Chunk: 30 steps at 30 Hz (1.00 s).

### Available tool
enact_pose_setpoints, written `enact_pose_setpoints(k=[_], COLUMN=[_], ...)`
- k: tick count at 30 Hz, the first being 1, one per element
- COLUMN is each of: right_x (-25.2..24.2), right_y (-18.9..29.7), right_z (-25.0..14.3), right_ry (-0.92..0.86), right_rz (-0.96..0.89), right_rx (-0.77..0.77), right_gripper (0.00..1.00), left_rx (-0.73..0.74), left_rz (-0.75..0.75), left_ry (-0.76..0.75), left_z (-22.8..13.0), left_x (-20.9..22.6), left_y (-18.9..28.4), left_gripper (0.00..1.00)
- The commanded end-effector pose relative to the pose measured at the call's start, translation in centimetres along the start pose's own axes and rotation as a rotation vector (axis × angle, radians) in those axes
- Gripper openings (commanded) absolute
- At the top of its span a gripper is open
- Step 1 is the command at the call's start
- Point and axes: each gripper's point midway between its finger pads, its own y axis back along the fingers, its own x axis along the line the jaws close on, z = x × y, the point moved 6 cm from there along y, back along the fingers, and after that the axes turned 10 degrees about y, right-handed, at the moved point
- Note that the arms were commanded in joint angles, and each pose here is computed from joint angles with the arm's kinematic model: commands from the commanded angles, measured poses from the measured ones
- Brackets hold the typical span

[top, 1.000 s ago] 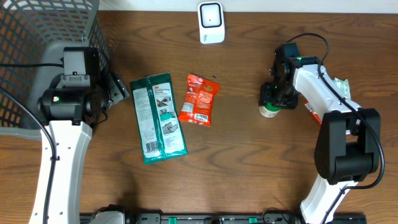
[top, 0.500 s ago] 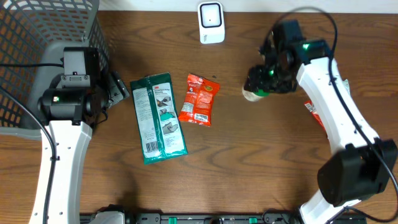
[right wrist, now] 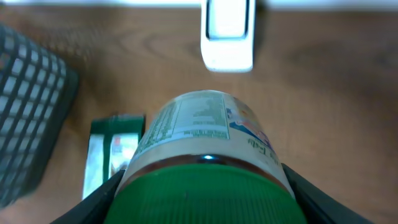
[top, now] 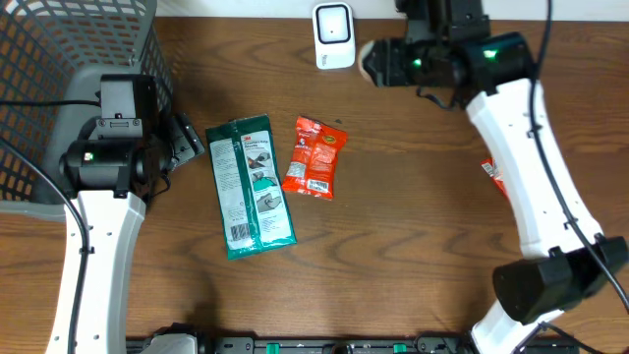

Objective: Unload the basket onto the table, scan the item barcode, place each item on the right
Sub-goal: 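Lift the jar and hold its label up to the white scanner, right gripper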

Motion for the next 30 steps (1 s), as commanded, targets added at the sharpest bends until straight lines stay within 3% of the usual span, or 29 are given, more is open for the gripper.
enact_pose_setpoints(k=[1,14,19,24,30], right_x=[1.5,0.6,0.1,-2.3,-2.6], right_y=[-2.1,-14.8,-18.4,-21.2,-23.4], right_z=[1.5,6.3,6.4,5.8,5.2], right_ry=[0.051,0.062,0.059,0.008,0.010], right_rz=[-0.111,-0.137,-0.142,-0.299,-0.270], right_rx=[-0.081,-0.439,-0.531,-0.616,-0.662], right_gripper=[0.33,0.26,0.23,0.18,0.14], left_rx=[-0.013,-0.013,-0.013,-0.013,-0.013], left_rz=[0.019,0.019,0.019,0.019,0.019], left_ry=[-0.002,-0.002,-0.002,-0.002,-0.002], left_z=[0.3,0.3,0.3,0.3,0.3], left_x=[0.2,0.2,0.2,0.2,0.2], left_y=[0.0,0.0,0.0,0.0,0.0], left_gripper=[0.82,0.82,0.82,0.82,0.82])
